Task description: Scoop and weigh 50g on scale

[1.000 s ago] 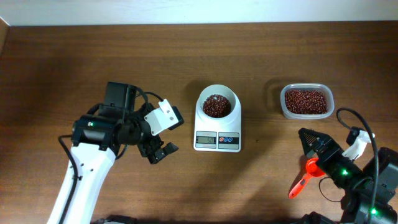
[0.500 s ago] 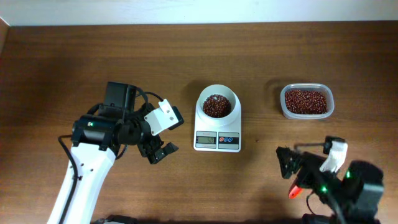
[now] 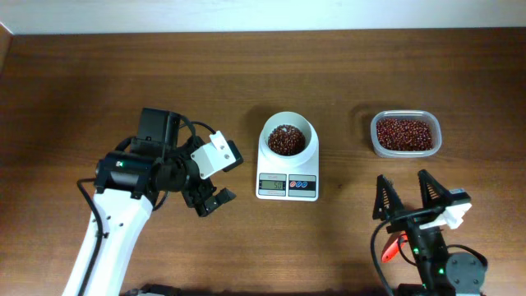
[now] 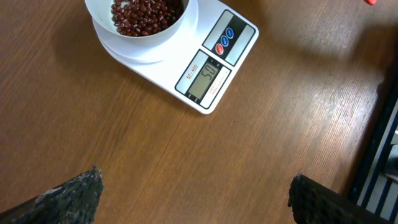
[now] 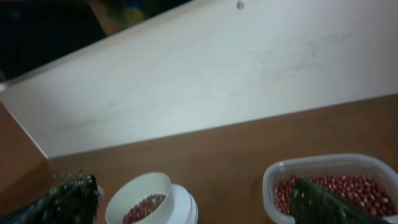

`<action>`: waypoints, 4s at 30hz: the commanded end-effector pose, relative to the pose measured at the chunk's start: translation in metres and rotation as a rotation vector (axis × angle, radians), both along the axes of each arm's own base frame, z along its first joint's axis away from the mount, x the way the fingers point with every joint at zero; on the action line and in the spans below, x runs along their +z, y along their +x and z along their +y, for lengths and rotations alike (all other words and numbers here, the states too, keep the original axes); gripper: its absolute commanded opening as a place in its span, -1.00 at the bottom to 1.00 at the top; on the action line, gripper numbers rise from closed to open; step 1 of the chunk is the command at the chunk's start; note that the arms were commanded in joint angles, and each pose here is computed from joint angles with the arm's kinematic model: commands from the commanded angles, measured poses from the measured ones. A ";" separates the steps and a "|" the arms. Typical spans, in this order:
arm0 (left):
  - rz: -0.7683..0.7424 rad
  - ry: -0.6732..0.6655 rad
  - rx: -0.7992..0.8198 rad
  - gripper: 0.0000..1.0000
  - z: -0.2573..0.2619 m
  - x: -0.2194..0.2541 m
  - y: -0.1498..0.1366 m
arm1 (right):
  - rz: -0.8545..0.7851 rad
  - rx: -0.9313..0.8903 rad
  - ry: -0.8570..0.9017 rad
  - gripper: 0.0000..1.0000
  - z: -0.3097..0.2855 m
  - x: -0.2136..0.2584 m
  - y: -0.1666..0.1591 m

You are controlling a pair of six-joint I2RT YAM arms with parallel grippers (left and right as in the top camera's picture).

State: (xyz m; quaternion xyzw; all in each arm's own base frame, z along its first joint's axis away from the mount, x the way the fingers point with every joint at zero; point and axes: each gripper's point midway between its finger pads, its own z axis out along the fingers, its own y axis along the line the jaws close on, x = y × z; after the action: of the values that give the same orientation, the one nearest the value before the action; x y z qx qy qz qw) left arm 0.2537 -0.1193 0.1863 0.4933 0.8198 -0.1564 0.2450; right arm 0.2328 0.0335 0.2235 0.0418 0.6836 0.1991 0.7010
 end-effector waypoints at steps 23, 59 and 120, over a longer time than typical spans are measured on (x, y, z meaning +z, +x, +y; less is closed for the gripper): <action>0.001 -0.007 0.006 0.98 -0.001 0.001 0.000 | 0.088 -0.092 -0.266 0.98 -0.013 -0.066 0.012; 0.062 0.003 0.007 0.98 0.001 -0.003 -0.014 | 0.085 -0.092 -0.266 0.98 -0.013 -0.065 0.012; -0.828 -0.067 0.237 0.98 0.050 0.094 -0.212 | 0.085 -0.092 -0.266 0.98 -0.013 -0.065 0.012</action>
State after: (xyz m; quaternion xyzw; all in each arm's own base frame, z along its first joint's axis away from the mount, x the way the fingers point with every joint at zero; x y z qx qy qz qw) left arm 0.0405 -0.0656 0.2795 0.4097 0.7051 0.0648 0.5751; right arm 0.2451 0.0199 0.1610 -0.0109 0.7301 0.0719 0.6795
